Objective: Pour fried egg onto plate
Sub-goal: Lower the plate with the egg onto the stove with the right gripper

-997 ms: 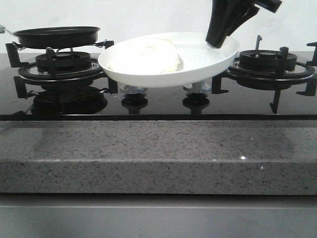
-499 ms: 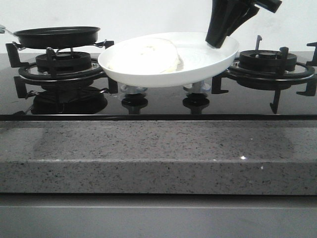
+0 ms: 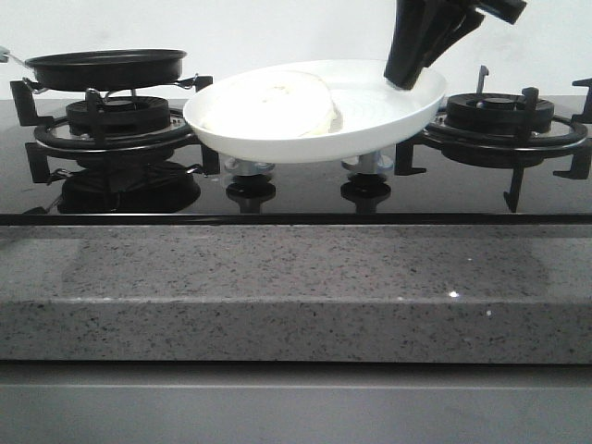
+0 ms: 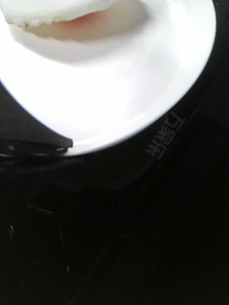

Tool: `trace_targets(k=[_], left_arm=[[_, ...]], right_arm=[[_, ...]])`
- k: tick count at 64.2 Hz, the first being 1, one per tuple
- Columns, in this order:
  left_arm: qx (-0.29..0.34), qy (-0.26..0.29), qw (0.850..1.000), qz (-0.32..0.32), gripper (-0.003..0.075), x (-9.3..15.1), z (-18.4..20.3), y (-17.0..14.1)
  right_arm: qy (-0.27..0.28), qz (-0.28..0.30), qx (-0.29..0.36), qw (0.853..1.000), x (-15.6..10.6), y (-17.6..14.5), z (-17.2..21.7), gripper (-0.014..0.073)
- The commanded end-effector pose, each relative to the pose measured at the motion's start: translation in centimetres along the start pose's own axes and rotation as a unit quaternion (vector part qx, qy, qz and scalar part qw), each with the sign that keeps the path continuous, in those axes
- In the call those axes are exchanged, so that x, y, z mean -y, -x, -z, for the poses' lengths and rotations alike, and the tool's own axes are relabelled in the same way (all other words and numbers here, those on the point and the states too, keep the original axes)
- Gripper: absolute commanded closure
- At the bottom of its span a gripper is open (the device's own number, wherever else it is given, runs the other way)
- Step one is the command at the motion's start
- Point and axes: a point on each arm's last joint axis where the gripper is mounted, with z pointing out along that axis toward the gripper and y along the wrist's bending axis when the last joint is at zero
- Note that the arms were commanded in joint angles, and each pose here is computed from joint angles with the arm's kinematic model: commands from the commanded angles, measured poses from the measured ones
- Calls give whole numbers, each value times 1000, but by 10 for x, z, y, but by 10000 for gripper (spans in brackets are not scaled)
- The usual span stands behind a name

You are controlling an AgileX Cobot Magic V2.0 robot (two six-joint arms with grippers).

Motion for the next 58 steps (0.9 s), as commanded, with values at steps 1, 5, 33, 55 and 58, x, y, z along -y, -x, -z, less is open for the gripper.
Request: trace_targets(k=[1, 5, 33, 55, 58], left_arm=[[52, 4, 999, 12, 740, -2, 2, 16], [52, 4, 999, 12, 740, -2, 2, 16], [52, 4, 999, 12, 740, -2, 2, 15], [52, 4, 999, 12, 739, -2, 2, 15], [51, 4, 999, 12, 739, -2, 2, 15]], right_arm=[[12, 10, 55, 998, -14, 4, 30, 662], [12, 10, 55, 998, -14, 5, 30, 662], [0, -97, 133, 986, 15, 34, 34, 662], [23, -146, 150, 977, 51, 64, -8, 662], [23, -149, 149, 977, 54, 65, -14, 662]])
